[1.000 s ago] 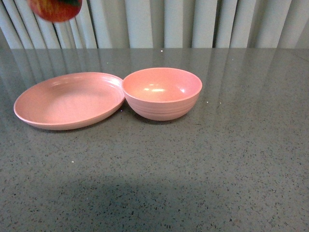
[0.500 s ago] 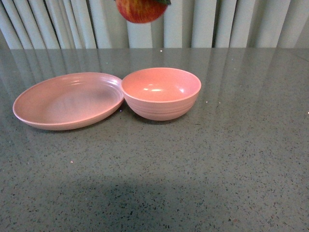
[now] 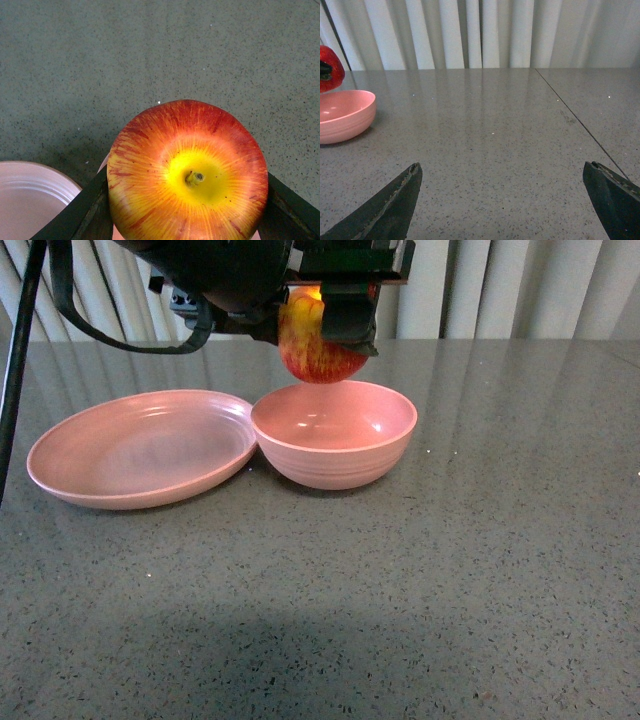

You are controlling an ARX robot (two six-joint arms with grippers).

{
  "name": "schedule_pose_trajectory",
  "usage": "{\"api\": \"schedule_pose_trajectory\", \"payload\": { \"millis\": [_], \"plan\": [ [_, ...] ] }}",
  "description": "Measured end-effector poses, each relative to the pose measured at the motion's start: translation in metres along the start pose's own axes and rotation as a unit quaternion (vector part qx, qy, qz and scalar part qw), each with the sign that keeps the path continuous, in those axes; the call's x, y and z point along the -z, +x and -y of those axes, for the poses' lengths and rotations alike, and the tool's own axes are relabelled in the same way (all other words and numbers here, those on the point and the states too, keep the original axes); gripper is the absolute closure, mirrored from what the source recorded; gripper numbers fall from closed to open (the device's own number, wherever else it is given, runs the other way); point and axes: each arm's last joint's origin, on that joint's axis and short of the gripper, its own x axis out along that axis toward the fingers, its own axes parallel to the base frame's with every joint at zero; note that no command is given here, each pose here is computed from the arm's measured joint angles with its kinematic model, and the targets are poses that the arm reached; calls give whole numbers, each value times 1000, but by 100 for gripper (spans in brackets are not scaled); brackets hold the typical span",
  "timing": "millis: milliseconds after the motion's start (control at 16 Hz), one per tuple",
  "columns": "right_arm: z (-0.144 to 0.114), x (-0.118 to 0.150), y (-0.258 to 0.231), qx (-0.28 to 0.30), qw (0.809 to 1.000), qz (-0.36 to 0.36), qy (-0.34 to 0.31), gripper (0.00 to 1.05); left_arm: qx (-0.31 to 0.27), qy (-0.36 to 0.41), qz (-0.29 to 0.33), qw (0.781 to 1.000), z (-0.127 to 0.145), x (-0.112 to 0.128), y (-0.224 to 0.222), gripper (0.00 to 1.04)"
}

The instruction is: Move apple from plate to bowl

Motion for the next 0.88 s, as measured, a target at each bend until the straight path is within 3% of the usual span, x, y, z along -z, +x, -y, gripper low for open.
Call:
{"api": "schedule_pose_trajectory", "payload": {
  "millis": [500, 875],
  "plan": [
    [0, 0, 0, 0, 1000, 0, 0, 7, 1, -19, -49, 999, 0, 25, 29, 37],
    [0, 0, 0, 0, 1000, 0, 0, 7, 1, -20, -60, 998, -1, 30, 34, 37]
  ]
}}
